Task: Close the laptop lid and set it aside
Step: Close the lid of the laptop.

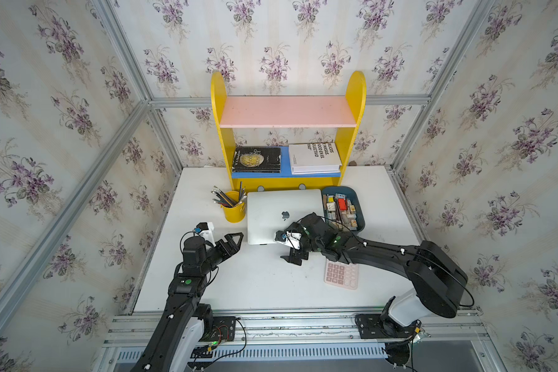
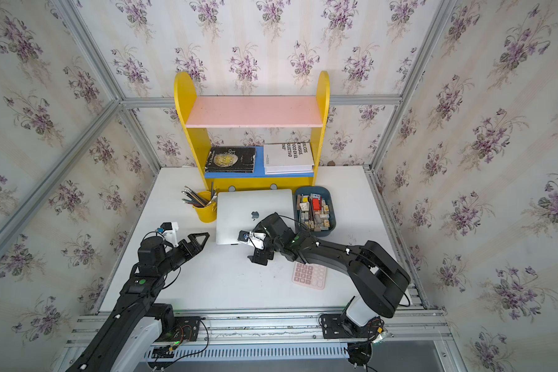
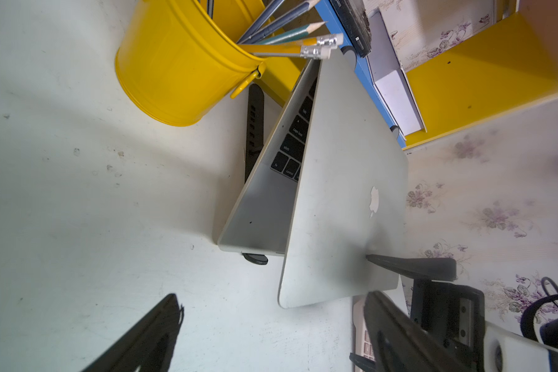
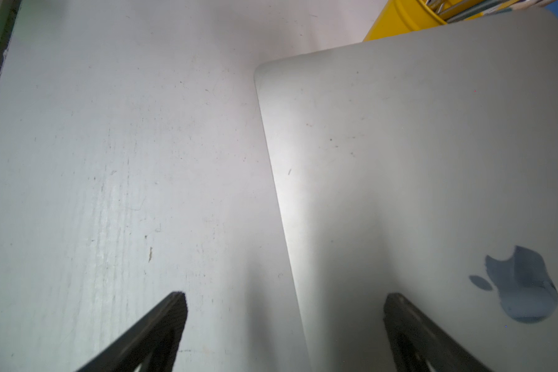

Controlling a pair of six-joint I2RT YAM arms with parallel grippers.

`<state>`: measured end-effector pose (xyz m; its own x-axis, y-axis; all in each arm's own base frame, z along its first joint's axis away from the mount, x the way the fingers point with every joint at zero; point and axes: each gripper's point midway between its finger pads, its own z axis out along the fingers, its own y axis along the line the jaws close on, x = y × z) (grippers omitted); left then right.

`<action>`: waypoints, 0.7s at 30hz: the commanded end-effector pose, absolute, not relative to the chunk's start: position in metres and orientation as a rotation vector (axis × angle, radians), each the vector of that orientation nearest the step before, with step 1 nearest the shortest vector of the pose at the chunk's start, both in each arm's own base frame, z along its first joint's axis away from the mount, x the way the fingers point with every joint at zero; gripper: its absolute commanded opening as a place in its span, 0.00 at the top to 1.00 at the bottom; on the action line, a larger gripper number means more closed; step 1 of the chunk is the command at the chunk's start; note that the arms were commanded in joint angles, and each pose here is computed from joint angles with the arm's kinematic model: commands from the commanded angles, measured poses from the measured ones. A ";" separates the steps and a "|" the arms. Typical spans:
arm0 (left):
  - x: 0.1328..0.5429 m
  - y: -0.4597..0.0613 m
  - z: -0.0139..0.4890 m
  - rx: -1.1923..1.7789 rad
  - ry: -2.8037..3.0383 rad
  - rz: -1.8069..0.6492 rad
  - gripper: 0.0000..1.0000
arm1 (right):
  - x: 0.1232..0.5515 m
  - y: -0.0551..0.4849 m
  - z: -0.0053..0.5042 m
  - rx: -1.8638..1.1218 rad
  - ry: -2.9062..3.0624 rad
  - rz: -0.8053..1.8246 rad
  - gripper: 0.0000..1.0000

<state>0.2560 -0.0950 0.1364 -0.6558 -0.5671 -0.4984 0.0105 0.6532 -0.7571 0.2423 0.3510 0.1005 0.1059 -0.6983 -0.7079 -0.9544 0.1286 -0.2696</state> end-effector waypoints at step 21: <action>0.261 -0.097 0.139 -0.409 2.090 -0.990 0.08 | 0.260 0.358 0.068 -1.584 1.726 0.426 0.00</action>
<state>0.2586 -0.0956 0.1335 -0.6602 -0.5661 -0.4936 0.0076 0.6522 -0.7580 0.2555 0.3583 0.0697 0.0638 -0.7091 -0.7022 -0.9587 0.1519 -0.2406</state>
